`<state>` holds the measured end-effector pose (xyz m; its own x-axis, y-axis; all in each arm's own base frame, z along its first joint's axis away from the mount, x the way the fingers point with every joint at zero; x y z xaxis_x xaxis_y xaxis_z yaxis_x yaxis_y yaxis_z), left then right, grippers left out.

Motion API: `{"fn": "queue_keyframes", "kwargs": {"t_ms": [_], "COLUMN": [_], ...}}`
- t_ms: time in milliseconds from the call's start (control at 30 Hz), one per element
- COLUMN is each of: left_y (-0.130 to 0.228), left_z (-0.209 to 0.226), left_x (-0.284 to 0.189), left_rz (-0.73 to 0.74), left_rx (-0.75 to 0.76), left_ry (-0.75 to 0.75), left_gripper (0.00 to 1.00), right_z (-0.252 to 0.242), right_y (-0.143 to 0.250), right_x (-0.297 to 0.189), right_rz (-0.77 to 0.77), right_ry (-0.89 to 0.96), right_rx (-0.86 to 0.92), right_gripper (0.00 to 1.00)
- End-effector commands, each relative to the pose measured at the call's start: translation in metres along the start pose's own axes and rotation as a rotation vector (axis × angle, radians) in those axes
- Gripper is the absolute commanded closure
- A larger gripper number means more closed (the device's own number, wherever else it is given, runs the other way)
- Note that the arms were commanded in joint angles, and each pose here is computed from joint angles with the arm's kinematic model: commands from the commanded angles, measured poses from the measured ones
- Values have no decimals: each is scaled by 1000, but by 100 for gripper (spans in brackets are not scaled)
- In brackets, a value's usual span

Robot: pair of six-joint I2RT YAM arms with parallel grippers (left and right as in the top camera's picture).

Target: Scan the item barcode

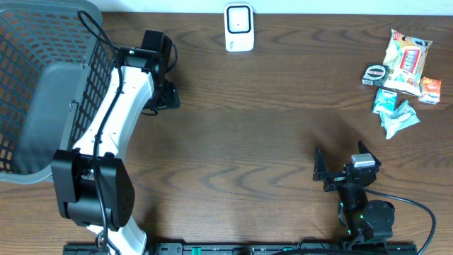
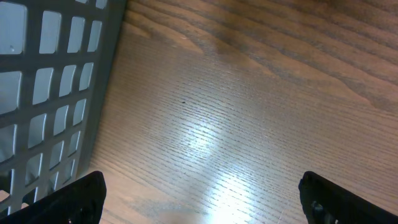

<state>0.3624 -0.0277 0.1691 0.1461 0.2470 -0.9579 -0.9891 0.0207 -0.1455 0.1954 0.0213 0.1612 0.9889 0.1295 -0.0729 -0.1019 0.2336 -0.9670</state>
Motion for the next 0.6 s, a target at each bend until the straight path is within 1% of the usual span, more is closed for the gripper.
{"fn": "queue_keyframes", "kwargs": {"t_ms": [0, 167, 333, 400, 467, 567], "left_y": [1, 5, 16, 25, 34, 45], "left_z": [4, 5, -3, -1, 1, 4], "left_x": [-2, -7, -19, -24, -27, -34], "left_rz": [-1, 2, -11, -23, -53, -137], "left_rx": [-14, -14, -19, -22, -28, -47], "left_ry": [-13, -5, 99, 109, 113, 125], "left_gripper": [2, 2, 2, 2, 2, 2], "right_z": [-1, -1, -1, -1, -1, -1], "right_y": [0, 0, 0, 0, 0, 0], "right_x": [0, 0, 0, 0, 0, 0], "right_rz": [-2, -2, -2, -2, -2, -2], "right_ry": [3, 3, 3, 3, 3, 3], "right_rx": [7, 7, 7, 7, 7, 7], "right_gripper": [1, 1, 1, 1, 1, 1]}}
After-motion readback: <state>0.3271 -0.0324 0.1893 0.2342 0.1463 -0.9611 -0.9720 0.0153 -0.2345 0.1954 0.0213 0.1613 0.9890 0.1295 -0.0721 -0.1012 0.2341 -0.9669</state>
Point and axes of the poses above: each gripper's point midway between its finger pads, its own x axis out along the fingers, its own z axis along the line the jaws close on, y = z × x, the point moved 5 cm from there along -x, back along the fingers, and after that the axes turned 15 degrees about x, right-handed, at the moved point
